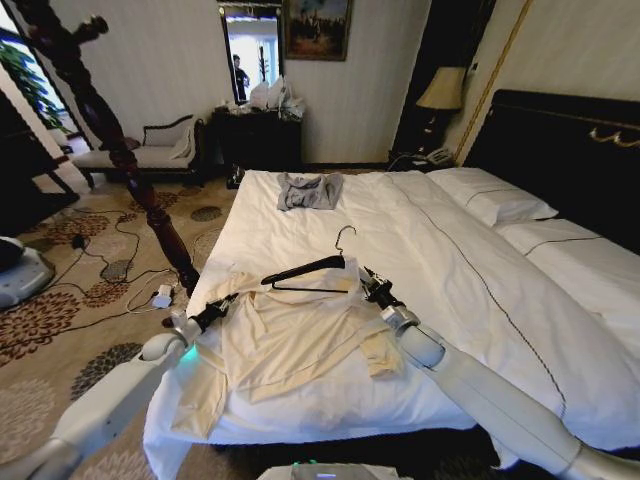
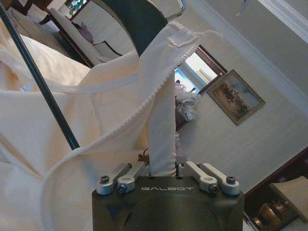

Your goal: Pick up the clothes from the bed and hang them on the clothes hanger.

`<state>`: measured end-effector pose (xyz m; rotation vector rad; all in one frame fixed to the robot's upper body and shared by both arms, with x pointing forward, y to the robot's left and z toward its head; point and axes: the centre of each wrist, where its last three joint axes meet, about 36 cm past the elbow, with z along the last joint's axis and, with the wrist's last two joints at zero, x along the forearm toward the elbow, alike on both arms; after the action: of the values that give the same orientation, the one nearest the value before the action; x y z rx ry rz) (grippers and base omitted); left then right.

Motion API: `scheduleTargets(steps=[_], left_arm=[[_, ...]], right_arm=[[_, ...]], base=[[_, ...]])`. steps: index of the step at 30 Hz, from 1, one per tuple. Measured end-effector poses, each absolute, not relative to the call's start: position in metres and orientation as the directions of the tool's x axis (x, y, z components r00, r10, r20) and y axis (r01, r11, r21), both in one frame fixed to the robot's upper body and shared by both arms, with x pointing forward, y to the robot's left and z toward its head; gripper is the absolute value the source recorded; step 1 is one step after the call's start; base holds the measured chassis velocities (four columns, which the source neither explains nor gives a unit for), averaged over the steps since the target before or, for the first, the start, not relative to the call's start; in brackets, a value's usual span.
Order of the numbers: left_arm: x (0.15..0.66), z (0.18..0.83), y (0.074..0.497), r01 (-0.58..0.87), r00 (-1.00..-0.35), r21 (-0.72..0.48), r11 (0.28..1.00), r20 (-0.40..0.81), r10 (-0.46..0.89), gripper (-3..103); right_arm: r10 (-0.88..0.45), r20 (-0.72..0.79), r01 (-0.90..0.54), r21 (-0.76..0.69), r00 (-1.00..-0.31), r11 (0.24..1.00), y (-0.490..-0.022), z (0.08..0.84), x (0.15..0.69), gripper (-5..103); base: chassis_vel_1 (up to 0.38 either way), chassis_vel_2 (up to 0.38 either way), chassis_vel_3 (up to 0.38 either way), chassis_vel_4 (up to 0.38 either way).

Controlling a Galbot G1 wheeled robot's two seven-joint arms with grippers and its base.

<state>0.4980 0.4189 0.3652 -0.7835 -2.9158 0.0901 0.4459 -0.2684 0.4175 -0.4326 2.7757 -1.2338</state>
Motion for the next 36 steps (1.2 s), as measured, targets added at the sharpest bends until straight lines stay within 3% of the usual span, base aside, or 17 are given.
scheduleTargets(steps=[12,25,36], left_arm=[[0.495,0.451,0.390,0.517,-0.854,-0.179,0.837,-0.036,0.520,2],[0.464,0.558,0.356,0.637,-0.770,-0.112,0.762,-0.085,0.632,2],[0.437,0.566,0.333,0.644,-0.765,-0.113,0.757,-0.067,0.640,2]], right_arm=[[-0.303,0.036,-0.225,-0.753,-0.952,0.619,-0.262,0.417,0.451,20],[-0.304,0.030,-0.221,-0.755,-0.952,0.617,-0.254,0.417,0.461,20],[-0.247,0.078,-0.223,-0.736,-0.966,0.639,-0.253,0.422,0.457,20]], base=[[0.000,0.000,0.000,0.000],[0.000,0.000,0.000,0.000],[0.000,0.000,0.000,0.000]])
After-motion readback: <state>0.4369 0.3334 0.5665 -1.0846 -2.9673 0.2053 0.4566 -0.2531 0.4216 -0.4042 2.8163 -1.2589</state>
